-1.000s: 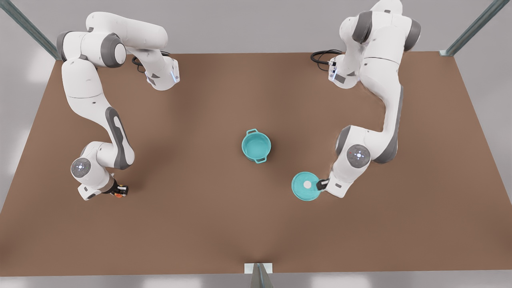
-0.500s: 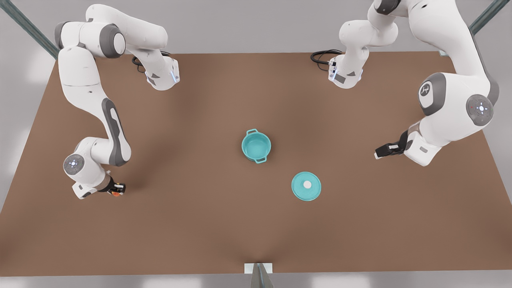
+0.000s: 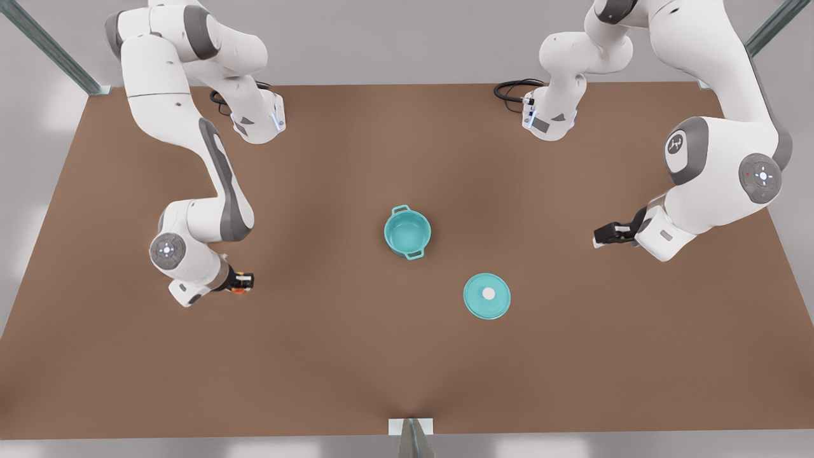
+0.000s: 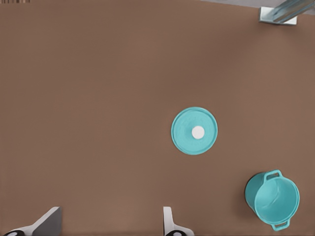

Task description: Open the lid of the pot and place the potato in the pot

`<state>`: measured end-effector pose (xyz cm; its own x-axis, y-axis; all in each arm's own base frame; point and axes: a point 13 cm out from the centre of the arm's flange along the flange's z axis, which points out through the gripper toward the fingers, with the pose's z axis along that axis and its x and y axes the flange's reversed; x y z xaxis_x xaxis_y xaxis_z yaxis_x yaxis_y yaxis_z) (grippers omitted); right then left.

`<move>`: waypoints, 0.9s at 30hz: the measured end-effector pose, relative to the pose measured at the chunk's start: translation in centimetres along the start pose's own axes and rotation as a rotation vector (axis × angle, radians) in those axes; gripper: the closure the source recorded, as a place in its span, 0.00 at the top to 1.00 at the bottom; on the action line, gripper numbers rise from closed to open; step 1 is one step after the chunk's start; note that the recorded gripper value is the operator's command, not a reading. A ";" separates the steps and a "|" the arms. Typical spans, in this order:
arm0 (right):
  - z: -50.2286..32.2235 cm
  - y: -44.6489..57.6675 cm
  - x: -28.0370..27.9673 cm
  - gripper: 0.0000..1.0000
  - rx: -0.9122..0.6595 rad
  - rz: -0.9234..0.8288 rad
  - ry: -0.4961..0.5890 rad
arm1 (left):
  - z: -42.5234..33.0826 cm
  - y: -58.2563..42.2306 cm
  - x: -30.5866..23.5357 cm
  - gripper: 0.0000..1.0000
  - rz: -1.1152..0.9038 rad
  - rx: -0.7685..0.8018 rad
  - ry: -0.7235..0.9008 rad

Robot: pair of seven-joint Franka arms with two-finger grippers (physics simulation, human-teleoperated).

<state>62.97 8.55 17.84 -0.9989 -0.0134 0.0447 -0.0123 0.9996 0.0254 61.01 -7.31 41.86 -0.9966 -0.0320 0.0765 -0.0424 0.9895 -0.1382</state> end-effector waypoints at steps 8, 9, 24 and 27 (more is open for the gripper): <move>-1.1 12.4 3.3 0.57 -0.042 -0.039 0.037 | 0.1 -0.1 0.1 1.00 0.042 0.000 0.006; -1.4 14.3 3.8 0.57 -0.050 -0.047 0.038 | 0.1 -0.1 0.1 1.00 0.046 0.000 0.006; -1.7 39.0 14.7 0.57 -0.091 -0.088 0.071 | 0.1 -0.1 0.1 1.00 0.089 -0.006 0.007; -1.6 41.2 14.6 0.57 -0.109 -0.045 0.071 | 0.2 -0.1 0.1 1.00 0.093 -0.006 0.007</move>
<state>47.96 49.52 21.14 -0.9918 -0.0634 0.1113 -0.0478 0.9894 0.1368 60.86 -7.45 41.73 -0.9956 0.0613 0.0706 0.0510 0.9890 -0.1392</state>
